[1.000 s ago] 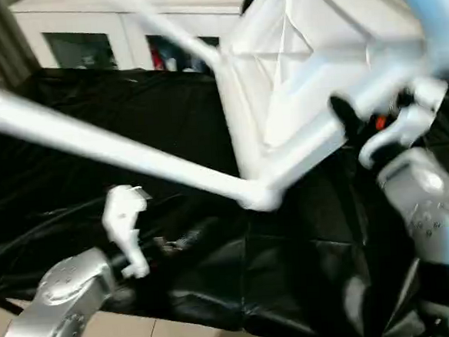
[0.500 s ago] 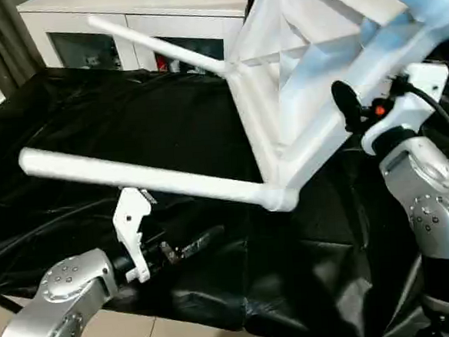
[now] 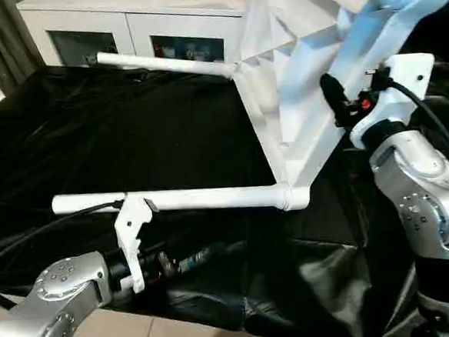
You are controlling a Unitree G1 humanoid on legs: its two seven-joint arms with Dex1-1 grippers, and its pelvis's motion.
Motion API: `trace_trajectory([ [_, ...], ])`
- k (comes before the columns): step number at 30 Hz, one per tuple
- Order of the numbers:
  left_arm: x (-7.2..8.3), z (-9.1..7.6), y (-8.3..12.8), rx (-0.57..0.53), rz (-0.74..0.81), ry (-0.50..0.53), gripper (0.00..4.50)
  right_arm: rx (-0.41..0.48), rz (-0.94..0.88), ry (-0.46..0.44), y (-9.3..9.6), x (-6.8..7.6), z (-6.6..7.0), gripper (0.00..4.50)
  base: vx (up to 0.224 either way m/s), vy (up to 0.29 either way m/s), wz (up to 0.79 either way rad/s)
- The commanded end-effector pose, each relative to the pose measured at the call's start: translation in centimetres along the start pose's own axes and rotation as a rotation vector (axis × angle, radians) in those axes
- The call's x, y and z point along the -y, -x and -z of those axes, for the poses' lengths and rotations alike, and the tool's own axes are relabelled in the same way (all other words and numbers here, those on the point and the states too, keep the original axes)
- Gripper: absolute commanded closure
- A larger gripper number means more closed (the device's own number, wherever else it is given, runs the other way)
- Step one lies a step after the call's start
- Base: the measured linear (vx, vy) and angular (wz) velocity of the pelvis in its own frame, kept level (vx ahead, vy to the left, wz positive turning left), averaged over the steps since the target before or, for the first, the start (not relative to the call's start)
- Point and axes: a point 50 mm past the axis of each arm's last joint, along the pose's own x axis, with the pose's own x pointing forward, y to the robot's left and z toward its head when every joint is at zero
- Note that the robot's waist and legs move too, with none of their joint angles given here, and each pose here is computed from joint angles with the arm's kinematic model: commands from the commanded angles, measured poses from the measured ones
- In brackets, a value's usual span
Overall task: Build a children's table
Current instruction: Flip table
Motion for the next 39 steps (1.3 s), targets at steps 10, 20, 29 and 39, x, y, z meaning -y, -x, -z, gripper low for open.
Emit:
trace_trajectory([
  [10,-3.3,-3.3,-1.2,0.054,-0.179,-0.212,0.0,-0.062,0.045,0.219,-0.1,-0.3,0.4,2.53,0.0,0.0,0.0],
  [20,-6.5,-4.8,-1.6,0.069,-0.264,-0.423,0.0,-0.098,0.143,0.265,2.0,-0.1,1.4,2.53,0.0,0.0,0.0],
  [29,-7.6,-4.3,-3.5,0.075,-0.272,-0.582,0.0,-0.101,0.061,0.181,1.5,-0.4,2.9,1.78,0.0,0.0,0.0],
  [39,-7.8,-5.2,-4.4,0.152,-0.273,-0.667,0.0,-0.171,0.061,0.163,1.9,-0.2,5.0,1.05,0.0,0.0,0.0],
])
